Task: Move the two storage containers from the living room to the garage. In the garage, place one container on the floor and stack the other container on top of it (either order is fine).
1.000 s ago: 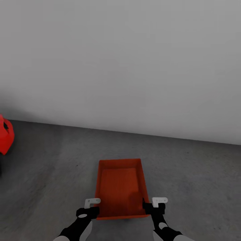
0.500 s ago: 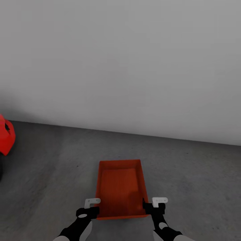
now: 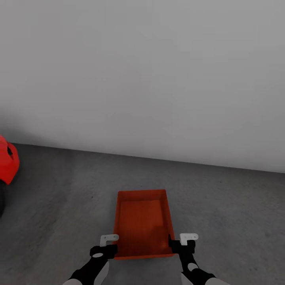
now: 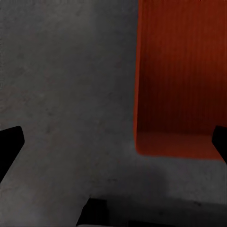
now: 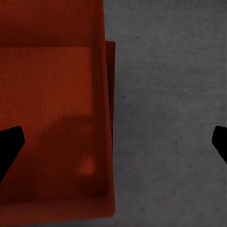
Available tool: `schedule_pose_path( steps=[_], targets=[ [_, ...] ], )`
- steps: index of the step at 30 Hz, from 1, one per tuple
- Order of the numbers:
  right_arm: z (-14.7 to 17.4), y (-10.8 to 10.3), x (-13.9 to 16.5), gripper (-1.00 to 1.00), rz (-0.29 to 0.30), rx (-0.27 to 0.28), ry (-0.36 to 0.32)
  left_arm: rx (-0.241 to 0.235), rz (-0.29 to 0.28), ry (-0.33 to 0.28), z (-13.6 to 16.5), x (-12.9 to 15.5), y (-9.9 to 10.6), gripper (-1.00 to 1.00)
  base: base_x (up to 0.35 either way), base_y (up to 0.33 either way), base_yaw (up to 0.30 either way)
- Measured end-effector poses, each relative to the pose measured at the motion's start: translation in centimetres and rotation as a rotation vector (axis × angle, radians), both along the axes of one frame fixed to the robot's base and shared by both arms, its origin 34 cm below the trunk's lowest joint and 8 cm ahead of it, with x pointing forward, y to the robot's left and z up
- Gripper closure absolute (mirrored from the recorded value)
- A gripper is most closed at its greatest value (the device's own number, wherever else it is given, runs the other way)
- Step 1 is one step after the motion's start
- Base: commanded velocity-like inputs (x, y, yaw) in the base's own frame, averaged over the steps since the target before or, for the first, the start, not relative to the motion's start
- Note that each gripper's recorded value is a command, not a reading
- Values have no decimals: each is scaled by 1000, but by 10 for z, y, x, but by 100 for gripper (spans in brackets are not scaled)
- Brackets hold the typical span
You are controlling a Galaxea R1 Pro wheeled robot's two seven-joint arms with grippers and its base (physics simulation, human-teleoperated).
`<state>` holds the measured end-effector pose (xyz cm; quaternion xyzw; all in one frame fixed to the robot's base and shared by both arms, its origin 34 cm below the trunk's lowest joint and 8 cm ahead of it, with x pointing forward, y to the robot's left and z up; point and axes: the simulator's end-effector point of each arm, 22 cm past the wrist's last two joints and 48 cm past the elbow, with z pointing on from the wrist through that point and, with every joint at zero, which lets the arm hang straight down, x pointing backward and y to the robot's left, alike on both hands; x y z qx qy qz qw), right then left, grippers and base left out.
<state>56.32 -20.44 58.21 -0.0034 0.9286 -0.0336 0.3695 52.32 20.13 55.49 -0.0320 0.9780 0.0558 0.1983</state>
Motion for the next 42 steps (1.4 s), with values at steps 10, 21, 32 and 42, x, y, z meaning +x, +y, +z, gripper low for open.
schedule_pose_path(
  steps=[10,21,32,42],
  targets=[
    [7,0,-1,-100,0,0,0,0,2,1,7,-1,0,-100,0,0,0],
    [8,1,-1,-100,-3,1,-2,0,1,1,7,-1,-1,-100,-21,0,0],
    [7,0,-1,-100,-4,1,-2,-2,1,0,7,-1,-2,-100,-306,0,0],
    [7,0,-1,-100,-4,1,-2,-2,1,1,7,-1,-2,-100,-344,0,0]
  ],
)
